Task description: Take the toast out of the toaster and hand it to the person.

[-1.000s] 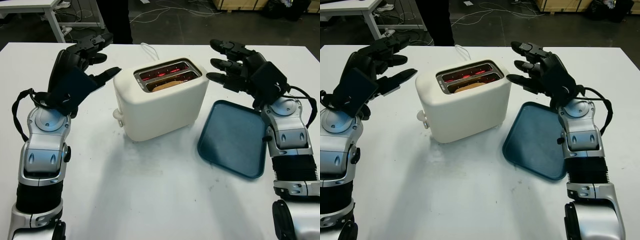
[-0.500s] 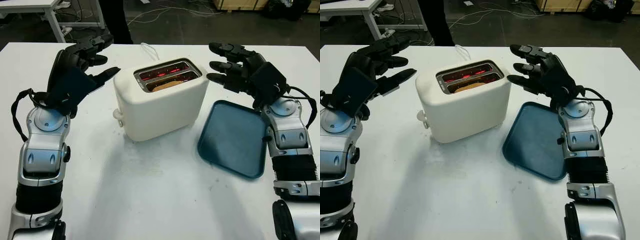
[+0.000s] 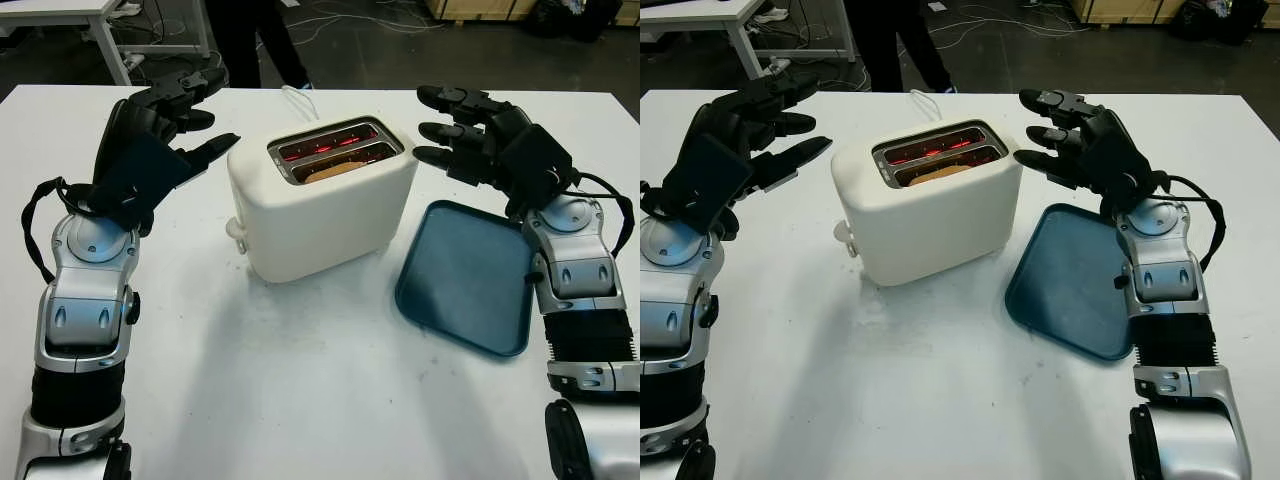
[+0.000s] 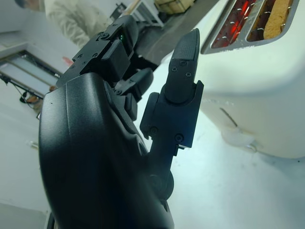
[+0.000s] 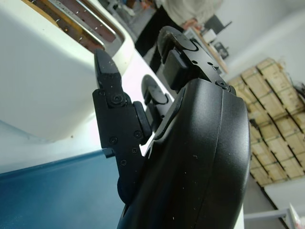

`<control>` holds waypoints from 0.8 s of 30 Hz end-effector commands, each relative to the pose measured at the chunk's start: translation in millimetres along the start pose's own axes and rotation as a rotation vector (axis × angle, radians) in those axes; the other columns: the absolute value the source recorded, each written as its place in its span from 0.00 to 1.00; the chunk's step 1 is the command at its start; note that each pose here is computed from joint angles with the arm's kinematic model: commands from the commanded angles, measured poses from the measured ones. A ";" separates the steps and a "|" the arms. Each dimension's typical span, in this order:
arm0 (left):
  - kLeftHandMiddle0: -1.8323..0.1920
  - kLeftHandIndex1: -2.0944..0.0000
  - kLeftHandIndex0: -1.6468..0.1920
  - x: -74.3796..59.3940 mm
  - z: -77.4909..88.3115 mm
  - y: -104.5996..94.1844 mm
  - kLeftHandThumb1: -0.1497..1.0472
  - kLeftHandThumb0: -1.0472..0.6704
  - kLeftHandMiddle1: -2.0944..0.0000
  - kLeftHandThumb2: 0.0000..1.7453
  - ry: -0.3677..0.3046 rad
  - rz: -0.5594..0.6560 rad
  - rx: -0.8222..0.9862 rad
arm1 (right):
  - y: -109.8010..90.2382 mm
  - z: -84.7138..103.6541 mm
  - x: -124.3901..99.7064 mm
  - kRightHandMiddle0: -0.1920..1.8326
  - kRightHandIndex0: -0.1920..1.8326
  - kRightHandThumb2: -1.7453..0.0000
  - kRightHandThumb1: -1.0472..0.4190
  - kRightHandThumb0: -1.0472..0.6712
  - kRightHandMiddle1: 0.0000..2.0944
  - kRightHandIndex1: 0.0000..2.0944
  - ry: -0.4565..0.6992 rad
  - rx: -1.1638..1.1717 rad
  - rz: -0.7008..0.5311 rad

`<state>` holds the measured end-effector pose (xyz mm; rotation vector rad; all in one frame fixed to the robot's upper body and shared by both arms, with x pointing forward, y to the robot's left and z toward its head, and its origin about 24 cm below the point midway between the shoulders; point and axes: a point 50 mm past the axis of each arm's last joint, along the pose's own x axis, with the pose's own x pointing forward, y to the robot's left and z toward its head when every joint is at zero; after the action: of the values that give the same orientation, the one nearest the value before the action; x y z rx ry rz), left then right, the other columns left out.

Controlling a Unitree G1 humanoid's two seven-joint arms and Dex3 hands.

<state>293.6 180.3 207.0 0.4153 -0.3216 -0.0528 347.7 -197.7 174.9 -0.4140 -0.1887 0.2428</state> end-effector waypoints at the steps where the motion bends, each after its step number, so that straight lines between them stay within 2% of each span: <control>1: 0.77 0.98 0.58 -0.4 1.7 2.5 0.89 0.37 0.61 0.05 -0.012 0.008 0.009 | -4.1 7.8 1.6 0.35 0.37 0.99 0.09 0.48 0.02 0.05 -0.029 -0.019 -0.012; 24: 0.76 0.97 0.57 -0.3 1.1 1.7 0.89 0.37 0.61 0.05 -0.013 0.007 0.009 | -6.1 8.7 1.6 0.36 0.38 0.99 0.09 0.50 0.01 0.05 -0.040 -0.039 -0.016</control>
<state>293.8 180.4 206.8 0.4152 -0.3210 -0.0526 347.9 -198.5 178.5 -0.4311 -0.2038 0.2374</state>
